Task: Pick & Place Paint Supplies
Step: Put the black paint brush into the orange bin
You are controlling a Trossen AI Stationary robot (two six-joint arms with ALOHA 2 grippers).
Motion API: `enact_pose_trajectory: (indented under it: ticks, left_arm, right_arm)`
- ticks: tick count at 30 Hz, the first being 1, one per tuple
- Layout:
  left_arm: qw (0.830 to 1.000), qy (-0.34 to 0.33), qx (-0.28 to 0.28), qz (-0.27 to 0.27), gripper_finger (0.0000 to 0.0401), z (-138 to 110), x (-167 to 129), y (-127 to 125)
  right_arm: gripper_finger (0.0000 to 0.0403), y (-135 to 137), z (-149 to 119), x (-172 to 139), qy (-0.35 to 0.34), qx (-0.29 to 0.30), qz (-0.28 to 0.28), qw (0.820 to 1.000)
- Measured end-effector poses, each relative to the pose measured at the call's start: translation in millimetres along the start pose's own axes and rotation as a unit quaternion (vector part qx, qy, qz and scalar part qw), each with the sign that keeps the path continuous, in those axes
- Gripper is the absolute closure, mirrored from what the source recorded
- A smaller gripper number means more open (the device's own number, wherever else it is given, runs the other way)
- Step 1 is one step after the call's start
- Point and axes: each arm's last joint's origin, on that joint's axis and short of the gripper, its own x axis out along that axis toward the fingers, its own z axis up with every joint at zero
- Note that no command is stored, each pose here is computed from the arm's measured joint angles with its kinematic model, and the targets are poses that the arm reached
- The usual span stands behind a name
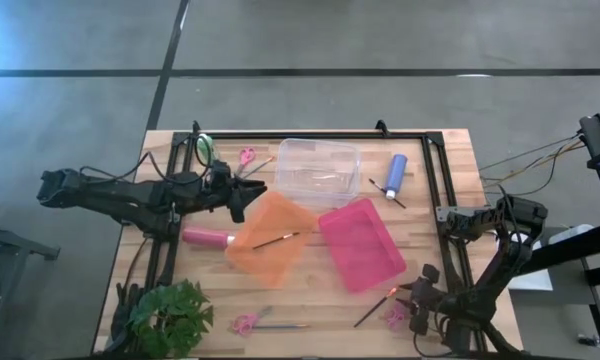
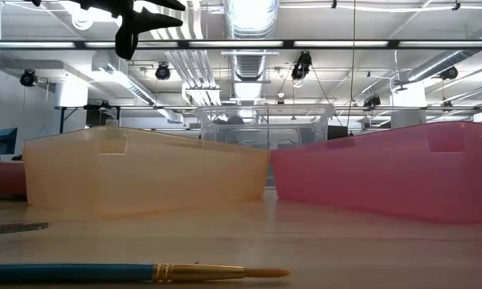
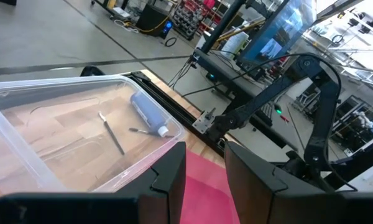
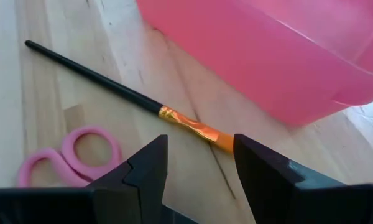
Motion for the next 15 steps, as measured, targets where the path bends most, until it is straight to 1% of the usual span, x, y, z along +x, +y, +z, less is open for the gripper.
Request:
enact_pose_trajectory:
  ticks: [12,15]
  left_arm:
    - [1.000,0.000,0.000,0.000,0.0281,0.0,0.0,0.0]
    - [1.000,0.000,0.000,0.000,0.0281,-0.1,0.1,0.0]
  right_arm:
    - [0.0225,-5.9,-1.5,4.9,-0.001,-0.001,-0.008,1.000]
    - [0.0225,-3.6,-1.2,6.3,0.002,0.010,0.004,1.000]
